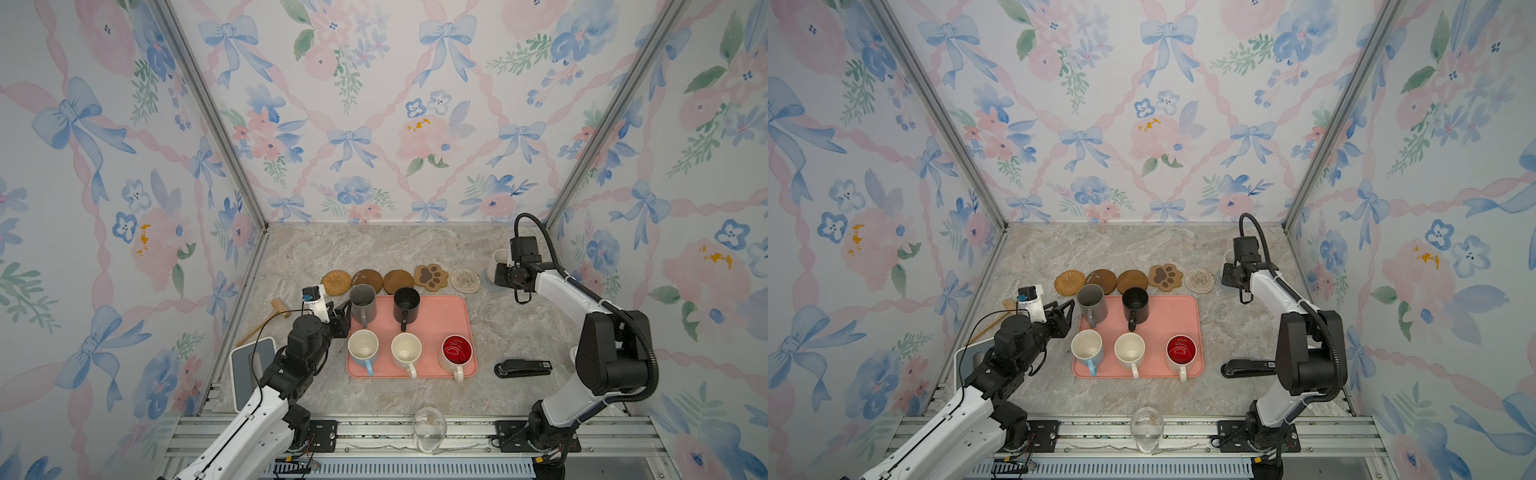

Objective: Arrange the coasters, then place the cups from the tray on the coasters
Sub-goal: 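Lower the white speckled mug onto the light-blue woven coaster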

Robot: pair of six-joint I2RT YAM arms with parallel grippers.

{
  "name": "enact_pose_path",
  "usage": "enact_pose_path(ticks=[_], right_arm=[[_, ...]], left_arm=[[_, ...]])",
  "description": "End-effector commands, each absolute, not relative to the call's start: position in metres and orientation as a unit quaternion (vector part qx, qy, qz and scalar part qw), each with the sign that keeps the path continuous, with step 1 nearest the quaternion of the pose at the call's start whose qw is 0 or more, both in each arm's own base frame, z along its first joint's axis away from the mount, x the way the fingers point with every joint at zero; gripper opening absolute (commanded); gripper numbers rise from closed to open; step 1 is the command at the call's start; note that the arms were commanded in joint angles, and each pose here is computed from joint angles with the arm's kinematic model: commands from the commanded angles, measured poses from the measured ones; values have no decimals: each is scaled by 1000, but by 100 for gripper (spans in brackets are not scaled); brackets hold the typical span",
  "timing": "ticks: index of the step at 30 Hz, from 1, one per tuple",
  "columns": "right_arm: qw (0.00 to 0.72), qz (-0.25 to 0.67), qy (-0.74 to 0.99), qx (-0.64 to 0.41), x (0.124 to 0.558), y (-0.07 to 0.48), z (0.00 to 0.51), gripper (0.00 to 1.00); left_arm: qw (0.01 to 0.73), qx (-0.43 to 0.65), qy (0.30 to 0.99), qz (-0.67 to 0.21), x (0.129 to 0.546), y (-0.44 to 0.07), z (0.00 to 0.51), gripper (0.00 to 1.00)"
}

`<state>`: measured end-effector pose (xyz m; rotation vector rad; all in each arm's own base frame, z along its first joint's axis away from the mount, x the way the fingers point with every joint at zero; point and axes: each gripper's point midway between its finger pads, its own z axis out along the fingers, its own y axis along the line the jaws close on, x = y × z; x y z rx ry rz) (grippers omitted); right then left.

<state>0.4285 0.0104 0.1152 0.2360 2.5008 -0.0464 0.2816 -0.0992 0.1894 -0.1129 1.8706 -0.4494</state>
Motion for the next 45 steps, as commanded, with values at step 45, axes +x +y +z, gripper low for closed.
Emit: enact_pose_path(ticks=[45], right_arm=[[301,-4,950,82,426,17,90,0]], left_arm=[[585,-45,789,-184,280,-96,199,53]])
